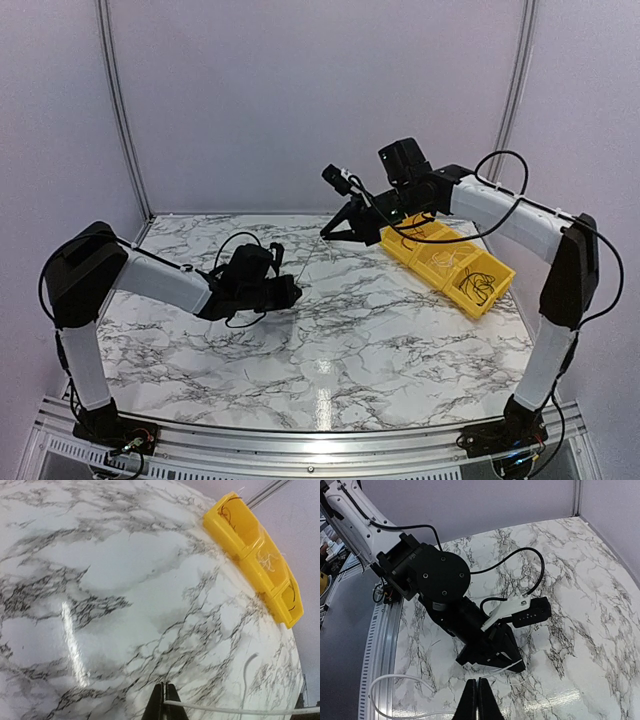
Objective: Untangle the cables
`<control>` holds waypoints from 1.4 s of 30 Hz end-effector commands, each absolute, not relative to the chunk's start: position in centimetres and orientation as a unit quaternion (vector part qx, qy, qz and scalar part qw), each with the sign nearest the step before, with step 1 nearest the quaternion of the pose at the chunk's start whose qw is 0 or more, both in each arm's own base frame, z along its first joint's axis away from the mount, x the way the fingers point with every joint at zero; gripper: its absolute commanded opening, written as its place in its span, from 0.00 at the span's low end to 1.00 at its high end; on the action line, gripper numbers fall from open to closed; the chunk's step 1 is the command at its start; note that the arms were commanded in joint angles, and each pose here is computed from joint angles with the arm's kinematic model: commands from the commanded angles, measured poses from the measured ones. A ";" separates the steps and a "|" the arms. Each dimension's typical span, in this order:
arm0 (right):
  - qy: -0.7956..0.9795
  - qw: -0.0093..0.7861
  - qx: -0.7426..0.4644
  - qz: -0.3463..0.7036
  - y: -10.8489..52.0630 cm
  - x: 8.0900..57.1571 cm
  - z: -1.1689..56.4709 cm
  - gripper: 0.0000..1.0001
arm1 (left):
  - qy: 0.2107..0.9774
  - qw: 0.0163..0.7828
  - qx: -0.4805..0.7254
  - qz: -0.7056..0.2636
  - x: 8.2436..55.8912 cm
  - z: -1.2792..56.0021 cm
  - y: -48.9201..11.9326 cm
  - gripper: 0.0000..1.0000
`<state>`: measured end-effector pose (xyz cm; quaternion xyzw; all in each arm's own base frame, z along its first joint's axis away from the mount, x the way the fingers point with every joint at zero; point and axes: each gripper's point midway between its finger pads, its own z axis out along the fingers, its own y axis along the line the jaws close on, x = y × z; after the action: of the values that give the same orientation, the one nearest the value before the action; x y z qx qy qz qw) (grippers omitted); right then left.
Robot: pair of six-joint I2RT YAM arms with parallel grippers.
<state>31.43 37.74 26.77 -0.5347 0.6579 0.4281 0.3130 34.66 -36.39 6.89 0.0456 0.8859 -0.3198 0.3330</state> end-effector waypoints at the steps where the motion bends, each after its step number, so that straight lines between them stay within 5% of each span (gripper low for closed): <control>1: 0.616 0.339 -0.528 0.475 36.4 29.6 36.4 0.00 | 0.892 0.333 0.001 -0.305 36.8 5.0 -35.8 0.00; 7: 0.613 0.378 -0.468 0.512 32.3 31.9 44.3 0.00 | 0.903 0.310 0.006 -0.298 36.3 2.6 -35.9 0.00; 14: 0.609 0.456 -0.428 0.488 28.0 34.9 48.1 0.00 | 0.912 0.291 -0.004 -0.288 35.4 0.8 -35.1 0.12; 30: 0.699 0.533 -0.330 0.343 17.2 43.1 44.7 0.00 | 0.911 0.300 -0.016 -0.281 33.7 2.2 -32.7 0.19; 42: 0.762 0.520 -0.301 0.241 10.6 45.5 37.1 0.00 | 0.910 0.304 -0.019 -0.282 32.8 2.9 -31.7 0.19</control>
<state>45.59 12.64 37.38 -0.2884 0.7591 0.3016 0.4997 33.11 -32.36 2.48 -0.0142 0.9083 -0.2888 0.3022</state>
